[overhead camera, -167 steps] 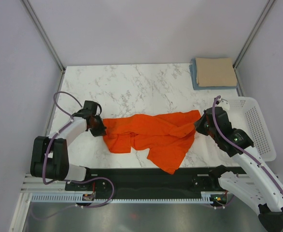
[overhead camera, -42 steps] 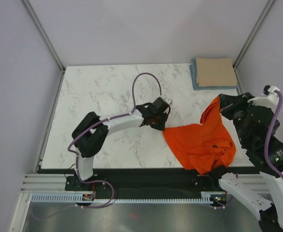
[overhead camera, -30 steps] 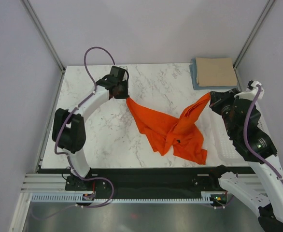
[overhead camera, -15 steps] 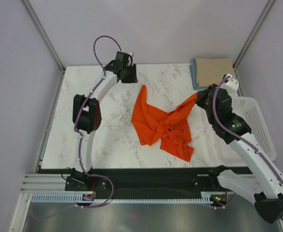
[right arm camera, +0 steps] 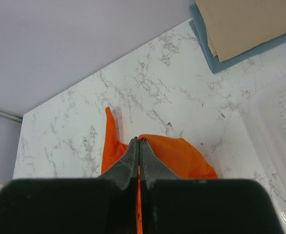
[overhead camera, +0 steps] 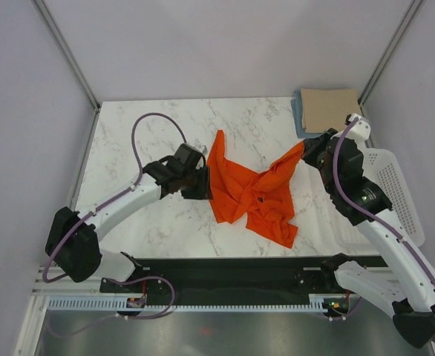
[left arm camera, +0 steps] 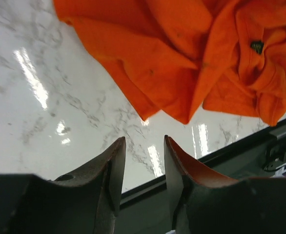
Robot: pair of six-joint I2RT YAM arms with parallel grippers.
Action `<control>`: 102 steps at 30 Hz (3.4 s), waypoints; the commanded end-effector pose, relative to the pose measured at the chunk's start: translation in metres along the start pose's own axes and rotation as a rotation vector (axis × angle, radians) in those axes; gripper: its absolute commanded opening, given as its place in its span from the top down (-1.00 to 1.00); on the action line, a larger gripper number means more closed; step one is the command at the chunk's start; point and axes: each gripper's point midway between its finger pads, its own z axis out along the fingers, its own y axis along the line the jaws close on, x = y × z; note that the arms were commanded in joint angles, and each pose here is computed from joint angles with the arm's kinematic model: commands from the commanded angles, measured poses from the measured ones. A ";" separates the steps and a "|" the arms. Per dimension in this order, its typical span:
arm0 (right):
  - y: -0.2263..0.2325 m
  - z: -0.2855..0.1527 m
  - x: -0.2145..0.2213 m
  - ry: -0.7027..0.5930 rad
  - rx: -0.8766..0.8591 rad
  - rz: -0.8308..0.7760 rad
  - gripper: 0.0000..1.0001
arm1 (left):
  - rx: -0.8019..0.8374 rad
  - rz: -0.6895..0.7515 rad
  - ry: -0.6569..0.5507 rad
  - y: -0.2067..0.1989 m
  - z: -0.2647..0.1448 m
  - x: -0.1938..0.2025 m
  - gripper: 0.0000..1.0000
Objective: Fold and stack the t-shirts
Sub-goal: Flatten the tshirt out
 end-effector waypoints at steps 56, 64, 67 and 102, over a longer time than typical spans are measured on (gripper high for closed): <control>0.034 -0.024 -0.122 -0.292 0.019 0.055 1.00 | -0.311 -0.021 -0.663 0.036 -0.183 -0.134 0.95; 0.071 -0.110 -0.185 -0.350 -0.245 0.153 1.00 | -0.125 -0.094 -1.041 0.006 -0.355 -0.167 0.95; 0.075 -0.158 -0.189 -0.355 -0.414 0.180 1.00 | 0.035 -0.107 -1.096 -0.006 -0.392 -0.142 0.95; 0.171 0.051 -0.180 -0.397 -0.326 -0.035 1.00 | -0.267 -0.184 -0.964 0.084 -0.271 -0.276 0.95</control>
